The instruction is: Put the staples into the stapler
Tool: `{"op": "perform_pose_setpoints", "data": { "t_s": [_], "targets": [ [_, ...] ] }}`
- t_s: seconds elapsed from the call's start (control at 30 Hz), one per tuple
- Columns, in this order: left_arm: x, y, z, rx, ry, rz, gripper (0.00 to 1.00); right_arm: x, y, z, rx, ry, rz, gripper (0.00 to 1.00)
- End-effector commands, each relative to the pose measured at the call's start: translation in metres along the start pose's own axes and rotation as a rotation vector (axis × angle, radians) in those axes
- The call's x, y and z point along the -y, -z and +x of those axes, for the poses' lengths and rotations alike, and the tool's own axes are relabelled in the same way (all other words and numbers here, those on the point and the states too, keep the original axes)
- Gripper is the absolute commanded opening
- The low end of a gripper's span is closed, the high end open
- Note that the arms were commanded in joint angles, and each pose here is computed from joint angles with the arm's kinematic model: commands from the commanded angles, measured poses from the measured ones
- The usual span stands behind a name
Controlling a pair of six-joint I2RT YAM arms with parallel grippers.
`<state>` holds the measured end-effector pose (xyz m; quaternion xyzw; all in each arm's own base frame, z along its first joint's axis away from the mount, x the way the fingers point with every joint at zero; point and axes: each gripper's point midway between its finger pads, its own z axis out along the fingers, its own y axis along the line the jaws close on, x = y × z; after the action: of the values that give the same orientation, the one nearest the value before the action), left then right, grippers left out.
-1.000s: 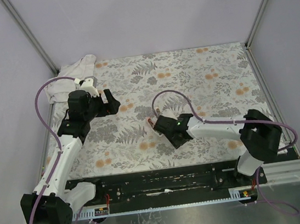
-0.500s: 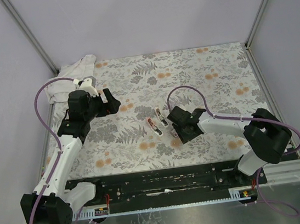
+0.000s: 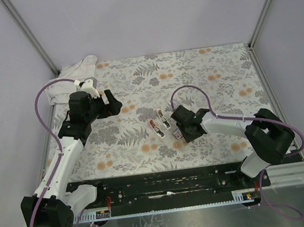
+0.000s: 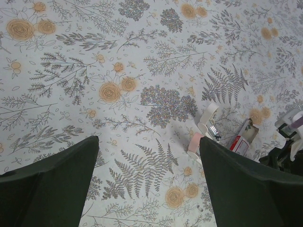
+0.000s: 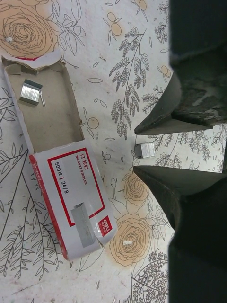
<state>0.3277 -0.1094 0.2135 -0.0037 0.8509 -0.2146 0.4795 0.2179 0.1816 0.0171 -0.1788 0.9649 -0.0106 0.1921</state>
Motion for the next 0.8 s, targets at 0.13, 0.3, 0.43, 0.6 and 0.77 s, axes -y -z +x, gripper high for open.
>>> {"op": "perform_pose_setpoints", "data": {
  "t_s": [0.13,0.3,0.43,0.6,0.77],
  "targets": [
    [-0.001,-0.001,-0.010,0.048,0.002,0.001,0.86,0.001,-0.004,0.003,-0.012,0.000,-0.013,0.38],
    [-0.001,-0.001,-0.009,0.044,0.003,0.002,0.86,0.001,-0.007,0.009,-0.027,-0.007,-0.013,0.36],
    [0.000,-0.001,-0.009,0.044,0.003,0.003,0.86,0.002,-0.009,0.012,-0.029,-0.011,-0.014,0.33],
    [0.000,-0.002,-0.008,0.040,0.003,0.005,0.86,0.000,-0.010,0.013,-0.037,-0.014,-0.023,0.29],
    [0.000,-0.002,-0.009,0.041,0.004,0.007,0.86,0.001,-0.010,0.017,-0.046,-0.023,-0.017,0.29]
  ]
}}
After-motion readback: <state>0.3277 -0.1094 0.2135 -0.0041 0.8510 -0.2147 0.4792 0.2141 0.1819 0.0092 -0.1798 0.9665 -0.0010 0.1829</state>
